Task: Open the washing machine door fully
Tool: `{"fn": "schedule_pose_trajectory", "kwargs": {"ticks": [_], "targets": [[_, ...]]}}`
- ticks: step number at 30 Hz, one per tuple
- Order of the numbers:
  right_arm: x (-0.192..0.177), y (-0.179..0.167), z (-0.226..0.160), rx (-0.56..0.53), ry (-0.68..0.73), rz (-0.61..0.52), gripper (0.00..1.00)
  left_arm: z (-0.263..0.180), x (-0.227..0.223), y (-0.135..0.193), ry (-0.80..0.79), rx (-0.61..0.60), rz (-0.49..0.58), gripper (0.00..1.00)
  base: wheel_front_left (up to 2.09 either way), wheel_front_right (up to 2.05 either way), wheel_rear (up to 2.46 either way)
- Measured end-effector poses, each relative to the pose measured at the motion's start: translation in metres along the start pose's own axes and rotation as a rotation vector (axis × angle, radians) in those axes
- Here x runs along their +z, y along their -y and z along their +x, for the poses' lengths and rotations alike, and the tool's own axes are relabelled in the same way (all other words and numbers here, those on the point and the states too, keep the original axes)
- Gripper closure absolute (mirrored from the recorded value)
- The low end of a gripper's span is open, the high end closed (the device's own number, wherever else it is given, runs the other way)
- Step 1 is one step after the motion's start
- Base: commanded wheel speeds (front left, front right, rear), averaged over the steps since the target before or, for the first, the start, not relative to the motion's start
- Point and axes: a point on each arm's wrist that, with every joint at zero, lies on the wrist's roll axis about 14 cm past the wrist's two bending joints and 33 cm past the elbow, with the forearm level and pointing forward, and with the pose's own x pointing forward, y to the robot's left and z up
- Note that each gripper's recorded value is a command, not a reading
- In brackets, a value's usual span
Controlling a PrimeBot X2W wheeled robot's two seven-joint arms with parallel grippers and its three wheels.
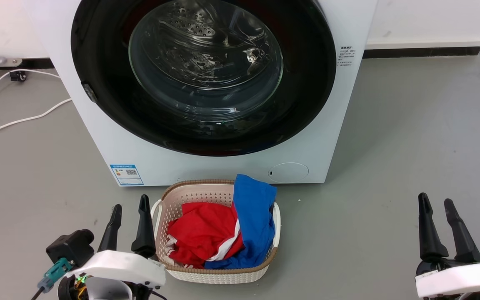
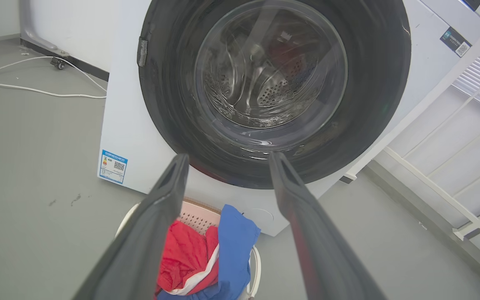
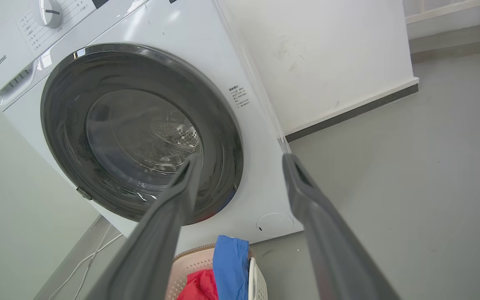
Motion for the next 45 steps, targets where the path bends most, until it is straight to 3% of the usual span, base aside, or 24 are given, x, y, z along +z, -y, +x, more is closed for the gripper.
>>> {"fn": "schedule_pose_trajectory", "kwargs": {"ticks": [22, 45], "targets": [[0.011, -0.010, -0.003, 0.047, 0.053, -0.217, 0.00, -0.004, 0.005, 0.017, 0.061, -0.068, 0.205, 0.00, 0.00, 0.00, 0.00], [0.017, -0.017, -0.010, 0.078, 0.089, -0.343, 0.00, -0.011, 0.002, 0.021, 0.088, -0.109, 0.324, 0.00, 0.00, 0.00, 0.00]]}}
